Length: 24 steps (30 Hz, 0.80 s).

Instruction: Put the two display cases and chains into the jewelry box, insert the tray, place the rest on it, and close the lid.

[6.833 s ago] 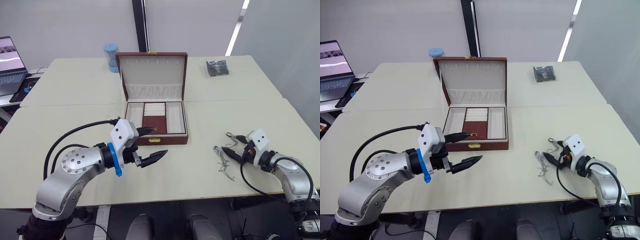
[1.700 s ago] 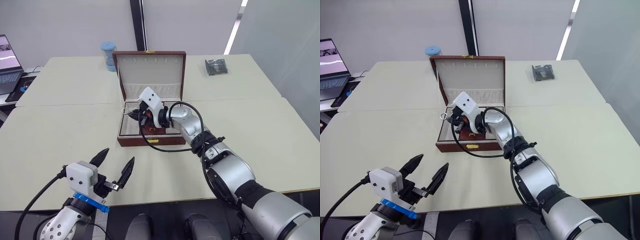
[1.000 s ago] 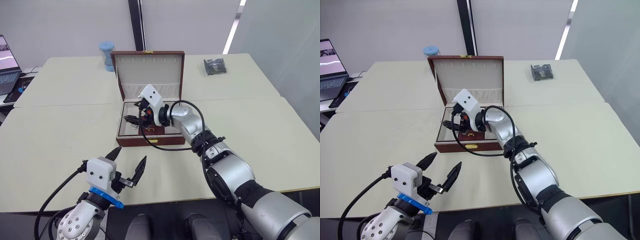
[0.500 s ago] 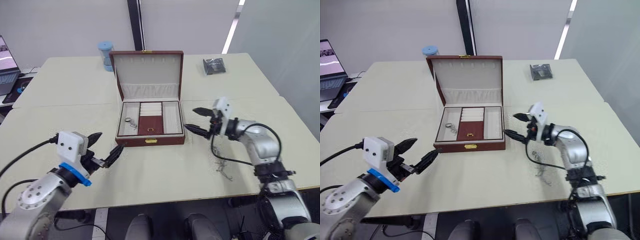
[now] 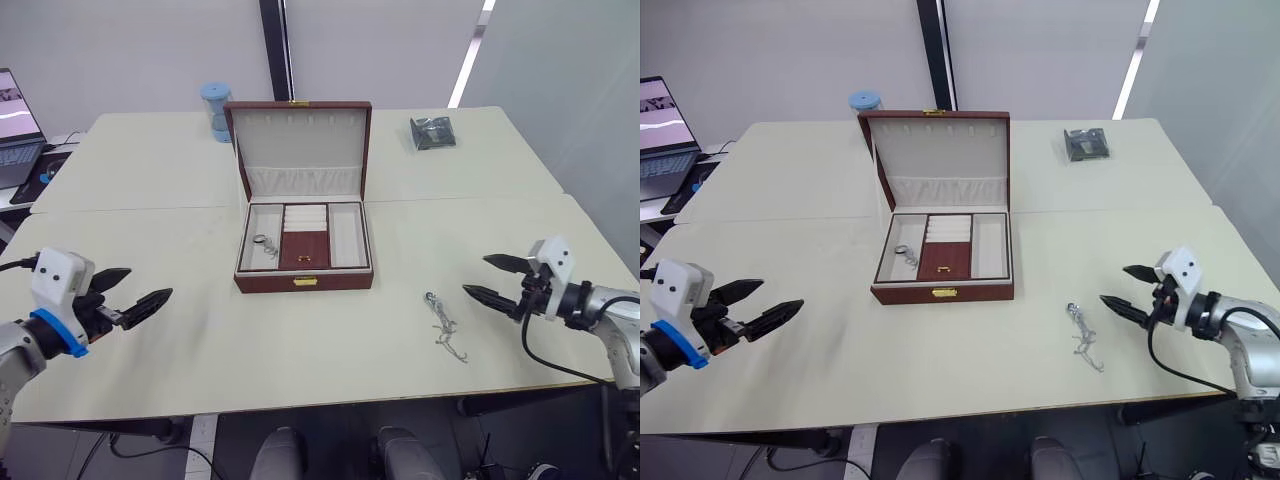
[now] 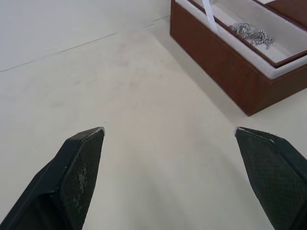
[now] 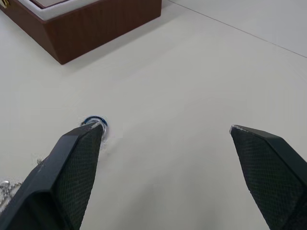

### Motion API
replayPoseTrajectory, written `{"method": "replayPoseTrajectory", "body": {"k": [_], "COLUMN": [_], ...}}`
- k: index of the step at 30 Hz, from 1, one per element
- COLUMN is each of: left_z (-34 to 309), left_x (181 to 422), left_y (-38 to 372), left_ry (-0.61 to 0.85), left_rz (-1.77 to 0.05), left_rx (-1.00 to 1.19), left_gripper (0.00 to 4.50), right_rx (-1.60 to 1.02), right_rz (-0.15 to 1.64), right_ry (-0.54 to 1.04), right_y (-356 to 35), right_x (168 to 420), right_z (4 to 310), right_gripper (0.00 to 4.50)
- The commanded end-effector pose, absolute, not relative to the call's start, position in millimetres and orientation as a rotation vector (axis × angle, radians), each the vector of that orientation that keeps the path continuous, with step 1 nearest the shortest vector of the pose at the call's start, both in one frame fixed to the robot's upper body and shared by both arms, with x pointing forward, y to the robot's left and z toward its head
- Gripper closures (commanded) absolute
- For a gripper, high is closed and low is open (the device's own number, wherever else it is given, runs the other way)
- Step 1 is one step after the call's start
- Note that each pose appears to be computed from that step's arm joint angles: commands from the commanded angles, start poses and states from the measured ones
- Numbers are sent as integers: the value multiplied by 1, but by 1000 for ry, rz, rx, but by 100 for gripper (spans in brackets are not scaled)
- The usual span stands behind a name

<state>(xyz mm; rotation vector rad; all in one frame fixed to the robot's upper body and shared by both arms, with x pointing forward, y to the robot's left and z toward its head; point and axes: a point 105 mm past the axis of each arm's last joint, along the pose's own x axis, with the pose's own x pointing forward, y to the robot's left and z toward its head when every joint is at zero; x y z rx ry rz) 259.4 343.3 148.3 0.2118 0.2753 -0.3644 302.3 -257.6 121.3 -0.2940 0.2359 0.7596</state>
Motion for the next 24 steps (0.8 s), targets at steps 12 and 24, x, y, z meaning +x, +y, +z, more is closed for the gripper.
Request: {"method": "replayPoseTrajectory", "body": {"k": [12, 24], "left_z": [147, 145], "left_x": [257, 259], "left_y": [384, 374], "left_ry": [250, 237], "left_rz": [-316, -341], "left_rx": [260, 261], "left_gripper": [0, 0], "right_rx": [-341, -340], "right_rz": [626, 632], "right_ry": [215, 197], "right_y": [-293, -290], "right_x": [298, 302], "right_z": [117, 121], "right_gripper": [2, 2]}}
